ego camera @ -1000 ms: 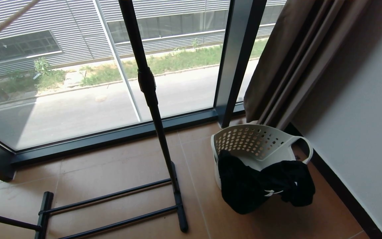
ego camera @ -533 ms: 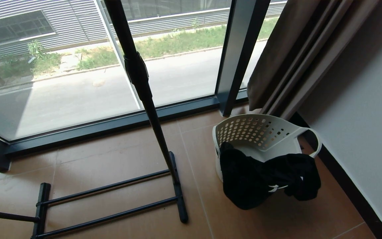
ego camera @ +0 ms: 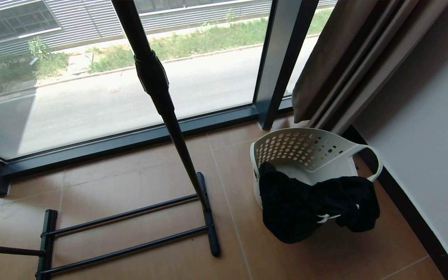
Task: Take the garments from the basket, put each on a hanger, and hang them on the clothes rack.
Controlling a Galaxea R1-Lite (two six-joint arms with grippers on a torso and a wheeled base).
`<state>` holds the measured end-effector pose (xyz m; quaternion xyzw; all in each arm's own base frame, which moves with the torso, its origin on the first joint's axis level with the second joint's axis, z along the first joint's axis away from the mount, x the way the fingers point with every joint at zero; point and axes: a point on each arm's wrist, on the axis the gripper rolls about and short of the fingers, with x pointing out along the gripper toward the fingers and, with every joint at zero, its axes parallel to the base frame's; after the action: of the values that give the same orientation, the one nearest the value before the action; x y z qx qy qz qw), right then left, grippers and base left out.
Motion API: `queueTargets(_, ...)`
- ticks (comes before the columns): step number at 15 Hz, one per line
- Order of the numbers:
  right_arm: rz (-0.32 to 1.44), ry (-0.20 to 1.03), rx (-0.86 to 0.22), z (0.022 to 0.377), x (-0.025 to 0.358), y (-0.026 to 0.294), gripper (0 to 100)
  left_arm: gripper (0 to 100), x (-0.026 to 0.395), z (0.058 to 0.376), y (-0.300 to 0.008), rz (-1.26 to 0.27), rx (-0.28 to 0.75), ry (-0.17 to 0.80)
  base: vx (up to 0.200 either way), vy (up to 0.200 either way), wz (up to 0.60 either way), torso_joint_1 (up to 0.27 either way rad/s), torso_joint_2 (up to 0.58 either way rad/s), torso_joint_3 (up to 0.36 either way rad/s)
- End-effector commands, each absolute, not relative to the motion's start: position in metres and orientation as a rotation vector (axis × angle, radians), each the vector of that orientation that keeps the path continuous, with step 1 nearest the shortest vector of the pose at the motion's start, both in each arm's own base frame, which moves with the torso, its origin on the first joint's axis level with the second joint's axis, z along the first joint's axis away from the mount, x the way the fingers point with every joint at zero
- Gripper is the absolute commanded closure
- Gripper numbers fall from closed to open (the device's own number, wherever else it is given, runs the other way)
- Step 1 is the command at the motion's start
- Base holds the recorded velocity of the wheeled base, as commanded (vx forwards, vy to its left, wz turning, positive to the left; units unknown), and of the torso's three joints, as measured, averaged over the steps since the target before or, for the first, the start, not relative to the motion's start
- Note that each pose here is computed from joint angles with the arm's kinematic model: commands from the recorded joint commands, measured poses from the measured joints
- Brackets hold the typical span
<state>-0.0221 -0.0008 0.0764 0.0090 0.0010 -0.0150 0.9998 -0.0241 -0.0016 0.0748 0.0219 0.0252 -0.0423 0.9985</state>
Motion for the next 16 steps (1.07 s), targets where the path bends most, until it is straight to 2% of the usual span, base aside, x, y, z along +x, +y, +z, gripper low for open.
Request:
queueTargets(1,-0.012,0.005,0.006,0.076,-0.022,0.000,0,0,-0.024,0.075,-0.002,-0.086,0.044,0.053,0.000,0.000,0.00,0.000,0.00,0.000)
queueTargets(4,-0.003,0.034,0.003,0.076,-0.020,-0.001,0,0,-0.024,0.075,-0.002,-0.086,0.044,0.053,0.000,0.000,0.00,0.000,0.00,0.000)
queueTargets(7,0.008,0.330,-0.014,0.079,0.003,0.000,0,0,-0.024,0.075,-0.002,-0.086,0.044,0.053,0.000,0.000,0.00,0.000,0.00,0.000)
queueTargets(8,0.049,0.440,-0.072,0.080,0.014,0.000,0,0,-0.024,0.075,-0.002,-0.086,0.044,0.052,0.000,0.000,0.00,0.000,0.00,0.000)
queueTargets(9,0.105,0.490,-0.127,0.091,0.027,0.002,0,0,-0.024,0.075,-0.002,-0.086,0.044,0.053,0.000,0.000,0.00,0.000,0.00,0.000)
queueTargets(13,0.233,0.607,-0.178,0.139,0.108,0.021,0,0,-0.024,0.074,-0.002,-0.095,0.059,0.054,0.000,0.000,0.00,0.000,0.00,0.000)
queueTargets(14,0.241,0.609,-0.182,0.140,0.111,0.023,0,0,-0.024,0.074,-0.002,-0.095,0.061,0.054,0.000,0.000,0.00,0.000,0.00,0.000)
queueTargets(15,0.309,0.629,-0.233,0.148,0.139,0.038,0,0,-0.024,0.074,-0.002,-0.096,0.068,0.055,0.000,0.000,0.00,0.000,0.00,0.000)
queueTargets(16,0.317,0.638,-0.331,0.154,0.168,0.053,0,0,-0.024,0.074,-0.002,-0.097,0.070,0.055,0.000,0.000,0.00,0.000,0.00,0.000)
